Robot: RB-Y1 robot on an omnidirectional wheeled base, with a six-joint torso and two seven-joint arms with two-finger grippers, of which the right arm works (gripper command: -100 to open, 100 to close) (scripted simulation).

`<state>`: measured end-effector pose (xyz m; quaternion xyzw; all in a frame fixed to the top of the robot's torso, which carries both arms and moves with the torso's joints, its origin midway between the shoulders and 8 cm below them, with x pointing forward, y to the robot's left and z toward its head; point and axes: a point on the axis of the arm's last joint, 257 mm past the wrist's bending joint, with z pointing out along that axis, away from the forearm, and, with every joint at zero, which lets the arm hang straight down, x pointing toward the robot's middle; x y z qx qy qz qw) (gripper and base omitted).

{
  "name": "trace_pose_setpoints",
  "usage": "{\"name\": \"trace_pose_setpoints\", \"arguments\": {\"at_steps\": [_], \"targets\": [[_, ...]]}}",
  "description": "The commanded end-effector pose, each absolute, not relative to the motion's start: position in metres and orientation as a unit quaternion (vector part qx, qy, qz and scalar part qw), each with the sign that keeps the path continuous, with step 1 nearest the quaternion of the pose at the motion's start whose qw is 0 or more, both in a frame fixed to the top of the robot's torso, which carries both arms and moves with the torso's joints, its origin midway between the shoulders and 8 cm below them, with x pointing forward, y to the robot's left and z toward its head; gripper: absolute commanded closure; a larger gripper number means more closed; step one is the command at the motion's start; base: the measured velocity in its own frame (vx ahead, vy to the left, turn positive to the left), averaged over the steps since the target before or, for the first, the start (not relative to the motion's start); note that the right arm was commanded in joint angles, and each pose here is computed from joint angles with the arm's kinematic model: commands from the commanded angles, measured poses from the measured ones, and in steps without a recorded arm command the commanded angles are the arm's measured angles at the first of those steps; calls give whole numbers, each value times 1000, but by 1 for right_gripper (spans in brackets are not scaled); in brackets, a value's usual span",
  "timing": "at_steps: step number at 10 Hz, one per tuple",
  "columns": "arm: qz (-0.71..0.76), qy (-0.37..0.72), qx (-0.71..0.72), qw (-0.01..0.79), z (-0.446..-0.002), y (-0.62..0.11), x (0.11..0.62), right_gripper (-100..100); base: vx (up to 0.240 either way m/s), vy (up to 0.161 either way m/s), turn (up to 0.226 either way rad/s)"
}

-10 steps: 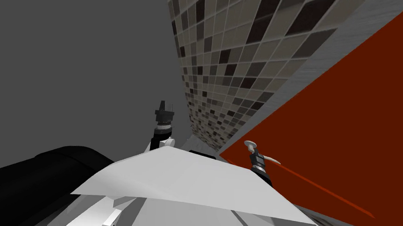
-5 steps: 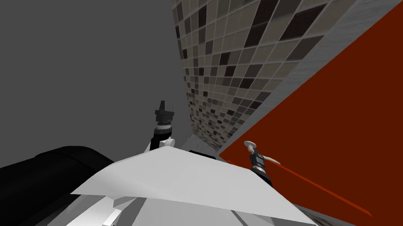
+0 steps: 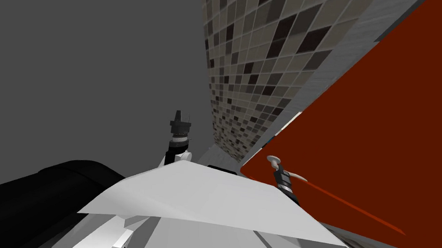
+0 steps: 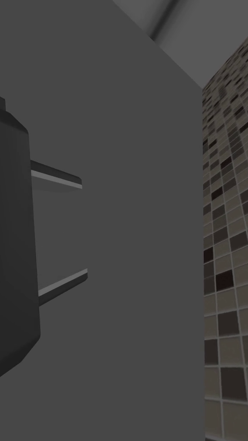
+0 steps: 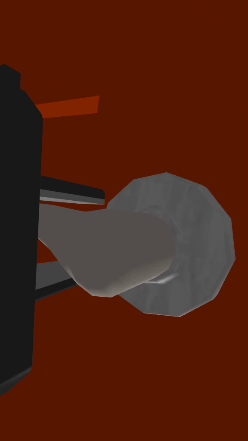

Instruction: Pull the door open

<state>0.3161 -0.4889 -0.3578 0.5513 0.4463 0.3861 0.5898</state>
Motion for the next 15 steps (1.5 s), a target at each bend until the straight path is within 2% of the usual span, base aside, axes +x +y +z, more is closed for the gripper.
{"name": "trace_pose_setpoints", "arguments": {"at_steps": [1,6,13,15], "targets": [[391,450,545,589,-356,-489,313,100,-204,-8,113],[404,461,539,577,-359,-482,302,100,-184,-14,112],[423,479,520,566,-355,-479,277,100,-245,-31,161],[426,482,522,561,-359,-476,274,100,-124,-8,91]]}}
